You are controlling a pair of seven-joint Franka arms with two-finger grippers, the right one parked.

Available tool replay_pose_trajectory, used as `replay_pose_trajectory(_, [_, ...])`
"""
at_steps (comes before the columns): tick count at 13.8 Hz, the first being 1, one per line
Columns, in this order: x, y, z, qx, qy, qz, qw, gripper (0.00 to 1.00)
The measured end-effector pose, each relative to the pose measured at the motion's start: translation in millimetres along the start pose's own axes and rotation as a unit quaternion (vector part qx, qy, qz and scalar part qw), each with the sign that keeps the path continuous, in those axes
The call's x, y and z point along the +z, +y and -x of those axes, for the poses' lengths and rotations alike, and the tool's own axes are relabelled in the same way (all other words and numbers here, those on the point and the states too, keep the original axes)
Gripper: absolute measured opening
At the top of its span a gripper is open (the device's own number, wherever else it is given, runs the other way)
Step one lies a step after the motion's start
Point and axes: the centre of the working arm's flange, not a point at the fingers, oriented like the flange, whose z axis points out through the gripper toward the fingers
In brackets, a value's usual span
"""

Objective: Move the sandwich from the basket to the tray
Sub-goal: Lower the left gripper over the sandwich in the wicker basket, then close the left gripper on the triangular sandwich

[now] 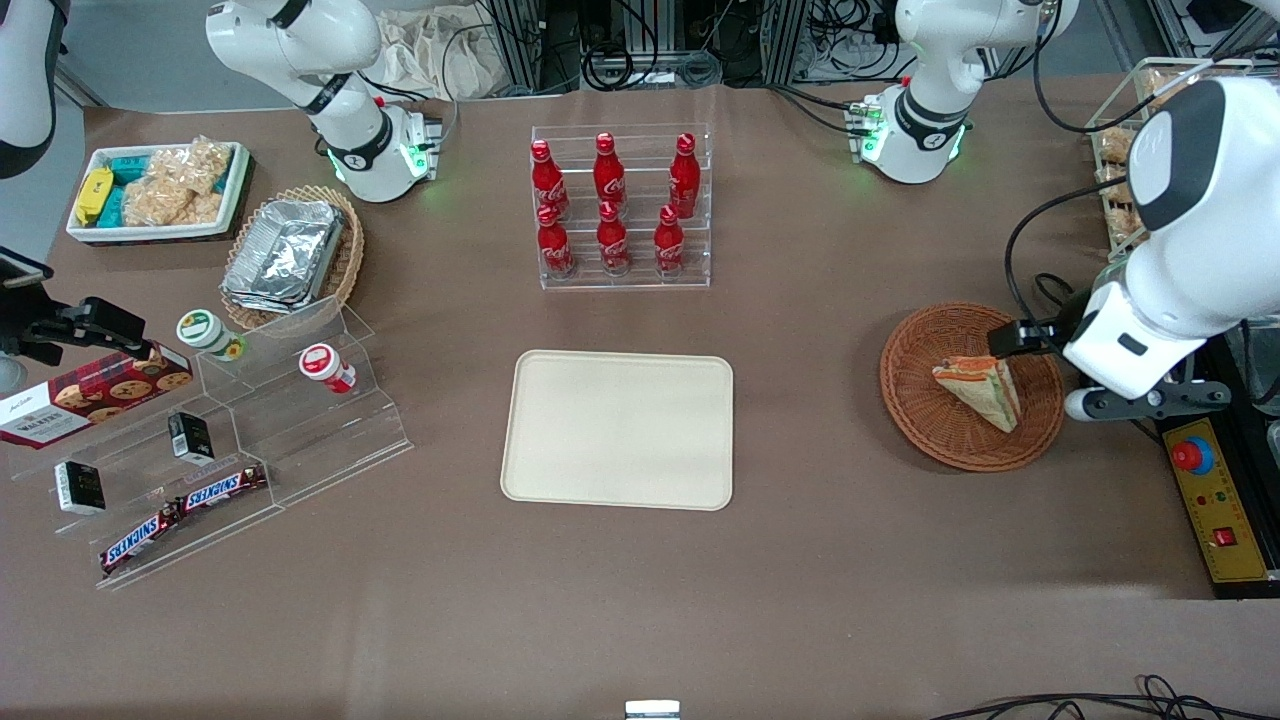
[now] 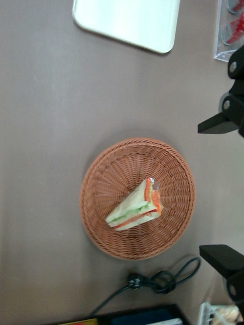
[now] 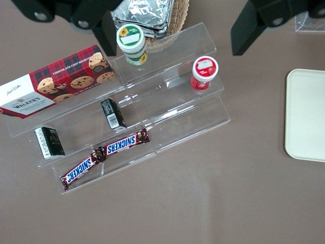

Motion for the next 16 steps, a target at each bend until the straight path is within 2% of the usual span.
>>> replay_pose_trajectory(1, [17.7, -6.6, -5.7, -0.046, 0.0, 0.001, 0.9989, 0.92])
replay_pose_trajectory(3, [62.1, -24.8, -17.0, -0.137, 0.012, 0.009, 0.9904, 0.95])
replay_pose_trajectory(5, [98.0, -43.7, -20.2, -0.215, 0.013, 0.013, 0.9765, 0.96])
replay_pose_trajectory(8, [128.2, -62.1, -20.7, -0.296, 0.021, 0.02, 0.9548, 0.98])
replay_pose_trajectory(10, [154.8, -71.8, -17.9, -0.331, 0.026, 0.026, 0.943, 0.98])
replay_pose_trajectory(13, [210.4, -70.9, -7.9, -0.359, 0.033, 0.035, 0.932, 0.98])
replay_pose_trajectory(16, [250.1, -69.8, 1.1, -0.367, 0.026, 0.034, 0.9292, 0.97])
